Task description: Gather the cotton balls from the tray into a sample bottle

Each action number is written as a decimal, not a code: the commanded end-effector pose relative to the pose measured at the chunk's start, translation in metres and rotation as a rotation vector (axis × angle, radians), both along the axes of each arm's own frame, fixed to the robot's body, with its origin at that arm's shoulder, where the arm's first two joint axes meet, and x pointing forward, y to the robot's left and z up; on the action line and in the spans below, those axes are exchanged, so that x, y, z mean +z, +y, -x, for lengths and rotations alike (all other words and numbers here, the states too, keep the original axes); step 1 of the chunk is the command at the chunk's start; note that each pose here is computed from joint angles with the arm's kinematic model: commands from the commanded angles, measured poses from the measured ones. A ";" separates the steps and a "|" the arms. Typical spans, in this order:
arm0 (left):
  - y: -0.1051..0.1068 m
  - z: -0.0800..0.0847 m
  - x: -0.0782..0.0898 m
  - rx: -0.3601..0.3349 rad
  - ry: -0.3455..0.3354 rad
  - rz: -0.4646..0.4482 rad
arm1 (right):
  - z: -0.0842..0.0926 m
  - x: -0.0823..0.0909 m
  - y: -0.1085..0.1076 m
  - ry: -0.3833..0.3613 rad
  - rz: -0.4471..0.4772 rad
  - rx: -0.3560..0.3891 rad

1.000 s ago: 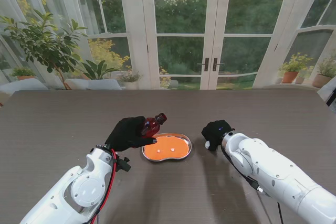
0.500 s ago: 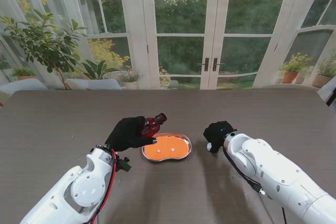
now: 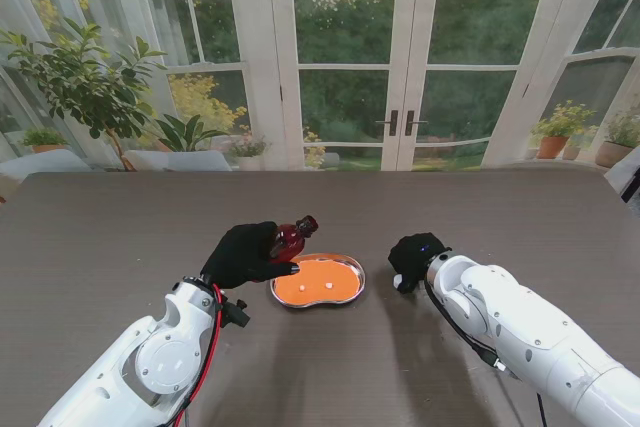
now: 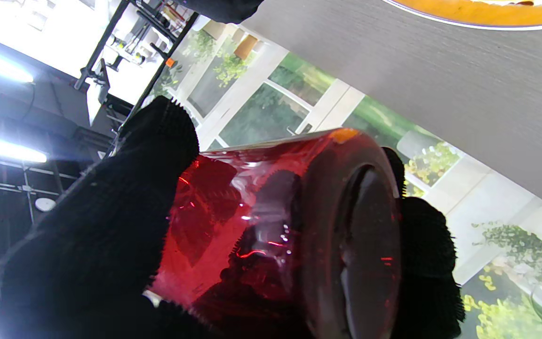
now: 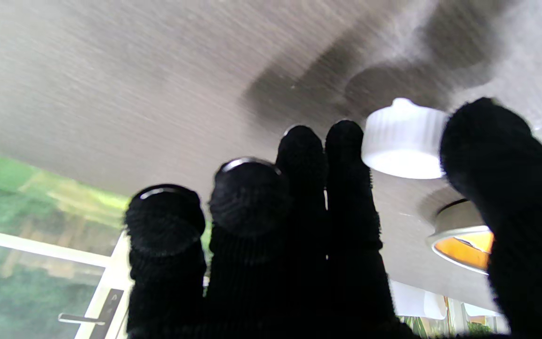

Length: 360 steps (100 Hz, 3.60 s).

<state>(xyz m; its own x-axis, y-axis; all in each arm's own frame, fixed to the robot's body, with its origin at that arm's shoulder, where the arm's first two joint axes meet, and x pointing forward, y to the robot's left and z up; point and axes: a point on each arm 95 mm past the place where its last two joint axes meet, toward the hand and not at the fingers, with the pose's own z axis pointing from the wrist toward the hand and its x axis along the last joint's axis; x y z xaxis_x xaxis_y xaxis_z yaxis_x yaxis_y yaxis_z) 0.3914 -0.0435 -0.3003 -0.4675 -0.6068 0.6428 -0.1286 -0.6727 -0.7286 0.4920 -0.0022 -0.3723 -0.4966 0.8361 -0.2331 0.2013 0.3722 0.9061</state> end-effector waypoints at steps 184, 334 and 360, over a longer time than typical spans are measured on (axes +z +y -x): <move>0.006 0.002 0.004 0.007 0.002 -0.012 | 0.027 0.079 0.099 -0.134 -0.495 0.133; 0.016 0.005 0.012 0.042 -0.034 0.010 | 0.005 0.007 0.167 -0.039 -0.377 0.231; 0.016 0.006 0.013 0.038 -0.037 0.009 | 0.004 -0.004 0.169 -0.063 -0.331 0.255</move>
<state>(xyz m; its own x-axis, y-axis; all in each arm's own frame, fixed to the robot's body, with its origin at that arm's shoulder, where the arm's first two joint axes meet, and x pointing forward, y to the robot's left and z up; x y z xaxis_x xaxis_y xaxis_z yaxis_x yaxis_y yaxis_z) 0.3869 -0.0243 -0.2890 -0.4592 -0.6251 0.6312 -0.0617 -0.6863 -0.7246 0.4906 0.1630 -0.3729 -0.6821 0.7313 0.0049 0.0833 0.0710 0.9940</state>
